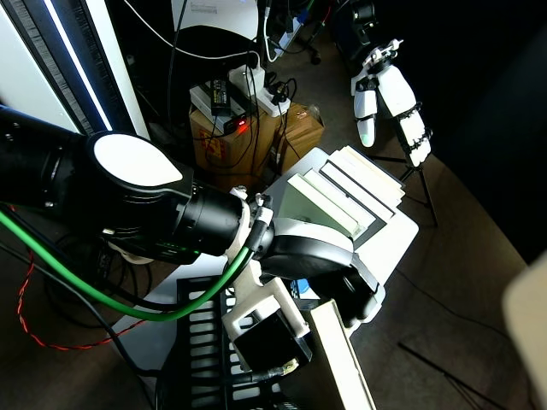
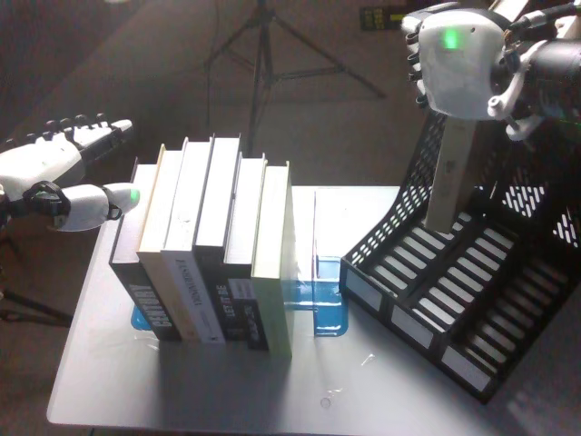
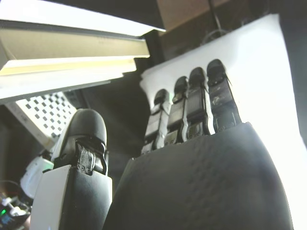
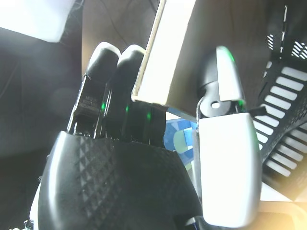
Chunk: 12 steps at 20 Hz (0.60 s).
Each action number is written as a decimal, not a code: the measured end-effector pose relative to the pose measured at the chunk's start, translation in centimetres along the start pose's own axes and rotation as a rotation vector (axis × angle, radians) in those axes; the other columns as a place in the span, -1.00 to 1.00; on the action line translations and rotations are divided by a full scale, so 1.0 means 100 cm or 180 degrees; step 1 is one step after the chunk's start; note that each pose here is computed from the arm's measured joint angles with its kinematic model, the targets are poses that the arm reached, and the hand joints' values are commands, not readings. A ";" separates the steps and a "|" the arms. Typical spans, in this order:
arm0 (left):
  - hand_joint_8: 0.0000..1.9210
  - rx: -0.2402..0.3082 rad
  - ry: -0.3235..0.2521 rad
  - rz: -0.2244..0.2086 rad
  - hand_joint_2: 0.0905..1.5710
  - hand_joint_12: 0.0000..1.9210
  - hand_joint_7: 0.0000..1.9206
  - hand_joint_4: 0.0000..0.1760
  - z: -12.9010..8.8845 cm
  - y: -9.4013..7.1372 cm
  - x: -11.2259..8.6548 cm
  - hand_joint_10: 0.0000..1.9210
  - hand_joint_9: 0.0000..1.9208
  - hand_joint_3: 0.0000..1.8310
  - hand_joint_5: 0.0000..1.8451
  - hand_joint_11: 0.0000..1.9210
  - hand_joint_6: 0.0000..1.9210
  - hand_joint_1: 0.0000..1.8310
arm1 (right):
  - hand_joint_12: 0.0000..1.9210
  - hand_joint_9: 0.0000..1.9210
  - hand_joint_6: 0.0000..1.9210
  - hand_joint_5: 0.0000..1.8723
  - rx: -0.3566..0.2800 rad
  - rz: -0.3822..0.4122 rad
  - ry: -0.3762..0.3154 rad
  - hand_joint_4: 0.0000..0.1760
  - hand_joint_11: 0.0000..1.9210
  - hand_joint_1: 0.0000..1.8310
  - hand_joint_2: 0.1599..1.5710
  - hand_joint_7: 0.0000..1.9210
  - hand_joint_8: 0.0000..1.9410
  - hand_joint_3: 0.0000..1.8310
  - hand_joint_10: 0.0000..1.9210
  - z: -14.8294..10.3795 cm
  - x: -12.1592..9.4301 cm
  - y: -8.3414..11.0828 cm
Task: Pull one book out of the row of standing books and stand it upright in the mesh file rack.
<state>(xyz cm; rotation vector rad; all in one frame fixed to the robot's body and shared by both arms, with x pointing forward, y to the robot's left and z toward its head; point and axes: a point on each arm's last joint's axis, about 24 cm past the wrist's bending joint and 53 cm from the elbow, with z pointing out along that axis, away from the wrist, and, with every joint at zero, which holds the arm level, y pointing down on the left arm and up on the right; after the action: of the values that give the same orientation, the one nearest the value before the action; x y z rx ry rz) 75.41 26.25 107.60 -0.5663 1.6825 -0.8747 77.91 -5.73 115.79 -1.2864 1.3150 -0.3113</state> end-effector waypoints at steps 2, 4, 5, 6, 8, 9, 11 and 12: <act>-1.00 -0.0005 0.0003 -0.0012 0.77 -1.00 -1.00 -0.31 -0.001 0.001 0.001 -1.00 -1.00 -1.00 -1.00 -1.00 -1.00 -0.74 | 1.00 -0.76 0.75 -0.47 0.0019 -0.0007 0.0042 -1.00 -0.85 0.05 0.76 -0.56 -0.10 -1.00 0.45 0.003 0.004 0.001; -1.00 -0.0011 0.0004 -0.0020 0.77 -1.00 -1.00 -0.36 -0.001 0.002 0.001 -1.00 -1.00 -1.00 -1.00 -1.00 -1.00 -0.76 | 1.00 -0.57 0.55 -0.35 -0.0004 -0.0019 0.0056 -1.00 -0.65 0.16 0.68 -0.42 0.55 -1.00 0.60 0.003 0.006 0.005; -1.00 -0.0016 0.0003 -0.0023 0.76 -1.00 -1.00 -0.34 -0.001 0.003 0.001 -1.00 -1.00 -1.00 -1.00 -1.00 -1.00 -0.76 | 1.00 -0.72 0.82 -0.53 -0.0029 -0.0031 0.0063 -1.00 -0.87 0.02 0.82 -0.64 0.31 -1.00 0.52 0.004 0.008 0.009; -1.00 -0.0007 0.0004 -0.0019 0.76 -1.00 -1.00 -0.29 -0.001 0.002 0.001 -1.00 -1.00 -1.00 -1.00 -1.00 -1.00 -0.77 | 1.00 -0.74 0.89 -0.57 -0.0051 -0.0023 0.0074 -1.00 -0.93 -0.02 0.86 -0.63 -0.01 -1.00 0.35 0.005 0.009 0.014; -1.00 -0.0004 -0.0005 -0.0026 0.76 -1.00 -1.00 -0.31 -0.001 0.002 0.000 -1.00 -1.00 -1.00 -1.00 -1.00 -1.00 -0.78 | 0.98 -0.72 0.92 -0.60 -0.0123 -0.0046 0.0069 -1.00 -0.90 -0.04 0.88 -0.61 -0.11 -1.00 0.31 0.005 0.011 0.024; -1.00 -0.0011 -0.0007 -0.0025 0.76 -1.00 -1.00 -0.26 -0.002 0.003 0.000 -1.00 -1.00 -1.00 -1.00 -1.00 -1.00 -0.81 | 0.91 -0.50 0.73 -0.46 -0.0139 -0.0086 0.0077 -1.00 -0.70 0.06 0.75 -0.41 -0.20 -1.00 0.23 0.007 0.012 0.028; -1.00 -0.0006 0.0007 -0.0045 0.77 -1.00 -1.00 -0.56 -0.001 0.003 0.004 -1.00 -1.00 -1.00 -0.99 -1.00 -1.00 -0.78 | 0.95 -0.66 0.04 -0.63 -0.0167 -0.0098 0.0118 -1.00 -0.95 -0.17 0.85 -0.50 -0.32 -1.00 0.16 0.013 0.017 0.036; -1.00 -0.0006 0.0018 -0.0045 0.77 -1.00 -1.00 -0.44 -0.001 0.003 0.006 -1.00 -1.00 -1.00 -1.00 -1.00 -1.00 -0.77 | 0.87 -0.70 0.36 -0.32 -0.0175 -0.0099 0.0123 -0.70 -0.99 -0.02 0.63 -0.25 -0.64 -1.00 -0.10 0.015 0.018 0.038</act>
<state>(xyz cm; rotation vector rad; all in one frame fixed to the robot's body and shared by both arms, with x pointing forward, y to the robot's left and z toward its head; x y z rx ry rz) 75.19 26.01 107.02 -0.5782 1.6865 -0.8858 77.96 -5.07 111.42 -1.3541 1.3452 -0.3251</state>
